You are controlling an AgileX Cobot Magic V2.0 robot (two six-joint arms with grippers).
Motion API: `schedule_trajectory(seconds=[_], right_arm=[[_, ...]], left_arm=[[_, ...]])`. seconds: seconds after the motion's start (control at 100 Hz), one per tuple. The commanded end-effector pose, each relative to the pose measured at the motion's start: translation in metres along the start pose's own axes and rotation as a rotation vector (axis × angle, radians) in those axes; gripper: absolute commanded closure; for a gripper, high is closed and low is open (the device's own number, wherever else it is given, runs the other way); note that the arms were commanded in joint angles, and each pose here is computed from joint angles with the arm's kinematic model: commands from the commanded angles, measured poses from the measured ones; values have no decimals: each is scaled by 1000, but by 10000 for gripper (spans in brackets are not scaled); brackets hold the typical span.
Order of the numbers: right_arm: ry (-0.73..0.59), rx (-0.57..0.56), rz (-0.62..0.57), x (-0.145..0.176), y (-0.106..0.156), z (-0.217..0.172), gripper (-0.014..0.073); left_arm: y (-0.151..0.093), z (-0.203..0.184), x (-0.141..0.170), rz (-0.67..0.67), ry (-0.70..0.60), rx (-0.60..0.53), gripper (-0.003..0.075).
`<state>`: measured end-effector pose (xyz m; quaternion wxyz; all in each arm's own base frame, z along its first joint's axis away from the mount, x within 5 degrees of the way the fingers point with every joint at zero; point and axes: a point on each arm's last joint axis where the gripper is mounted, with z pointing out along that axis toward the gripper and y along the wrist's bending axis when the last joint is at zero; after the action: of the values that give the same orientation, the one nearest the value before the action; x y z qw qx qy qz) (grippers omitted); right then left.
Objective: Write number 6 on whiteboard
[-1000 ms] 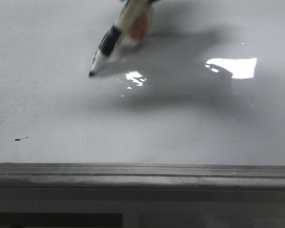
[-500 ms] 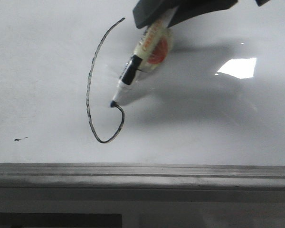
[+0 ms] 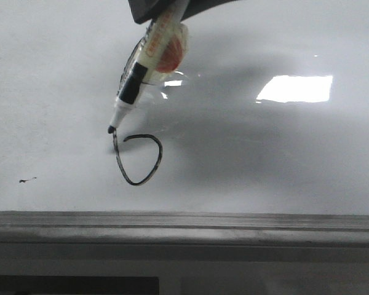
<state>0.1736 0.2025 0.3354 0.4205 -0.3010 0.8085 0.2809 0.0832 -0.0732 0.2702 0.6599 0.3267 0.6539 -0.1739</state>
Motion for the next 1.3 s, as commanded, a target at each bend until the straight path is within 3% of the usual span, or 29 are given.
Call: schedule_trajectory(seconds=[0.0,0.22,0.62,0.76,0.95,1.1,1.15,1.19,1.29], right_arm=[[-137,-26,-34,-19,10,-19,655],[-103,-90,-60,-14,28,-18,655],[-83,-118,-19,-12,32,-18,655],[-68,-121,-16,-10,32,-18,655],[-49,-123,-17,-8,32,-18,655],[-41,-125,-16,-8,32,-18,646],[-41,-125,-16,-8,32,-18,595],[-41,-124,-20,-8,32,-18,504],[-50,-118,-25,-9,31,-18,159]], left_arm=[[-5,6,-15,6,-85,49,321],[-32,29,-6,23,-18,229,321],[-45,63,6,18,-17,246,334],[-46,67,7,11,-32,240,461],[-46,67,6,10,-36,239,741],[-46,67,7,10,-36,239,739],[-46,67,7,9,-35,239,739],[-46,67,7,8,-35,239,739],[-46,67,7,-3,-34,240,739]])
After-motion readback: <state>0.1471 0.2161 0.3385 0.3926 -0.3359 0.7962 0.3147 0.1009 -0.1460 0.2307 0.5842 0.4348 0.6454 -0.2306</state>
